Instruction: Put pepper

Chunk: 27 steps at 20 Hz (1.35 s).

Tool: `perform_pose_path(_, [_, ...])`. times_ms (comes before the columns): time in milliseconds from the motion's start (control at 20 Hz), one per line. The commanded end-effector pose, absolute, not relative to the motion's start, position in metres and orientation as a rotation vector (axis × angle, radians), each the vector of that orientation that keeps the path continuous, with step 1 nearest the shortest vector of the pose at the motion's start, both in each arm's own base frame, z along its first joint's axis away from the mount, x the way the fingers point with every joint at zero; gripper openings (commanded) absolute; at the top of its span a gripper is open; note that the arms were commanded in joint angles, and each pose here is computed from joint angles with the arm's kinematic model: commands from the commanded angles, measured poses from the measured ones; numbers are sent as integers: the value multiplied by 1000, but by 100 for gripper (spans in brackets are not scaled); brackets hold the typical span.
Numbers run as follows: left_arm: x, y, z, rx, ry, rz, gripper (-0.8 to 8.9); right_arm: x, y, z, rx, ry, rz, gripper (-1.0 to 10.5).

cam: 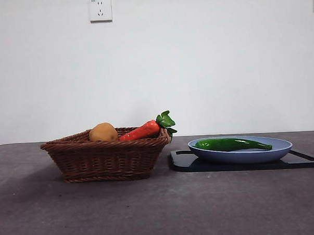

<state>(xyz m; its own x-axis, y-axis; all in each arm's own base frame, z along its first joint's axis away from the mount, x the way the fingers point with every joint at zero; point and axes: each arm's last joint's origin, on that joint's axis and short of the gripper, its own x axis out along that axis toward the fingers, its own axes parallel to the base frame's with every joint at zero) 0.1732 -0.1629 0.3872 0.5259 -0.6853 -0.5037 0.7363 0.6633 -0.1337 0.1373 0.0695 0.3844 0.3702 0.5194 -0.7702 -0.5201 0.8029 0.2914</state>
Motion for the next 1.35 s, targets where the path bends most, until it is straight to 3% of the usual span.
perform_pose_path(50, [175, -157, 397, 197, 463, -819, 8, 138, 71, 389, 1, 973, 669, 11])
perform_pose_path(350, [167, -80, 424, 117, 170, -481, 8, 138, 71, 389, 1, 973, 669, 11])
perform_pose_path(650, [127, -15, 372, 74, -135, -134, 8, 138, 71, 389, 1, 973, 669, 11])
perform_pose_path(800, [112, -4, 324, 79, -136, -45, 8, 138, 71, 389, 1, 973, 669, 11])
perform_pose_path(1100, [106, 1, 234, 32, -23, -13, 8, 138, 71, 389, 1, 973, 669, 11])
perform_pose_path(1350, [103, 1, 189, -8, 12, -14, 8, 138, 71, 389, 1, 973, 669, 11])
